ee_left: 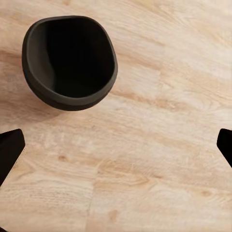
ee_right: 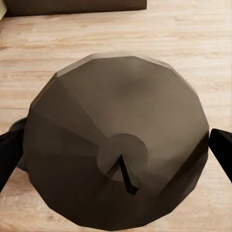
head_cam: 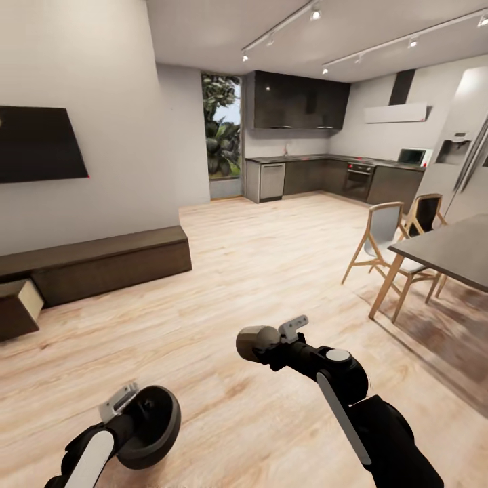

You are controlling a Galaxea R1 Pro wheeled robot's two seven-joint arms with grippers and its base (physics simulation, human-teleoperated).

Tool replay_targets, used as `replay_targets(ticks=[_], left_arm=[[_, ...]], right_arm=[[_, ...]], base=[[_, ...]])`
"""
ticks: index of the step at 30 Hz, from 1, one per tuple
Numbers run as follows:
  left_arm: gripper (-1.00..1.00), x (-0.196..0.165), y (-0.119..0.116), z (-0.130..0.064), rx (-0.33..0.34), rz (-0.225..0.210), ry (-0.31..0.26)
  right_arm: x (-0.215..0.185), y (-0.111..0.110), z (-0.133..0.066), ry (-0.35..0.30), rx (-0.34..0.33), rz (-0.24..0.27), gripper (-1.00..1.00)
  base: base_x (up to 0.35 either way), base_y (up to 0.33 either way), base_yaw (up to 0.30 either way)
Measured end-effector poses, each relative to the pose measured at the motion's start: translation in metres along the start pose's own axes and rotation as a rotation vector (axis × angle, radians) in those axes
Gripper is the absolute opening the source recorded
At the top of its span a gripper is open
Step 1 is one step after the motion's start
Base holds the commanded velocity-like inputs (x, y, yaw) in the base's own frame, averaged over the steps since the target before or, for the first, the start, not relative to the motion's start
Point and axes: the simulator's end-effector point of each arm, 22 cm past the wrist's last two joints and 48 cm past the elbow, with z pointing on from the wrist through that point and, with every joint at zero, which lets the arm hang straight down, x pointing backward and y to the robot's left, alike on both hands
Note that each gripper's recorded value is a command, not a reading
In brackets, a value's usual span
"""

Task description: Place each of the two pumpkins and all three candles from the living room inside a cabinet in the living room (use any cabinet), then make sure every cabinet is closed, and position the cauldron so it is next to a table in the living room.

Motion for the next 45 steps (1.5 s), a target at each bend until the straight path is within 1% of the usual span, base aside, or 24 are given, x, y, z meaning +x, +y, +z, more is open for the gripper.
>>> replay_targets(ticks=[7,12,20,23,29,45], left_arm=[[1.00,0.000,0.000,0.000,0.001,0.001,0.001],[1.00,0.000,0.000,0.000,0.000,0.001,0.001],[1.00,0.001,0.000,0.000,-0.001,0.001,0.003],[1.00,0.001,0.001,0.000,-0.001,0.001,0.002],[1.00,0.001,0.002,0.000,-0.004,0.003,0.002],[1.00,0.001,0.003,0.000,-0.004,0.003,0.003]], right_arm=[[0.000,0.000,0.000,0.000,0.000,0.000,-1.00],[0.001,0.000,0.000,0.002,0.000,0.000,-1.00],[0.003,0.001,0.000,0.012,-0.001,0.003,-1.00],[0.004,0.006,0.001,0.016,-0.009,-0.007,-1.00],[0.006,0.011,0.002,0.021,-0.019,-0.018,-1.00],[0.006,0.012,0.002,0.021,-0.021,-0.020,-1.00]], base=[[0.000,0.007,0.289],[0.000,0.136,0.281],[0.000,0.257,0.068],[0.038,0.272,0.077],[0.170,0.266,0.231],[0.220,0.263,0.283]])
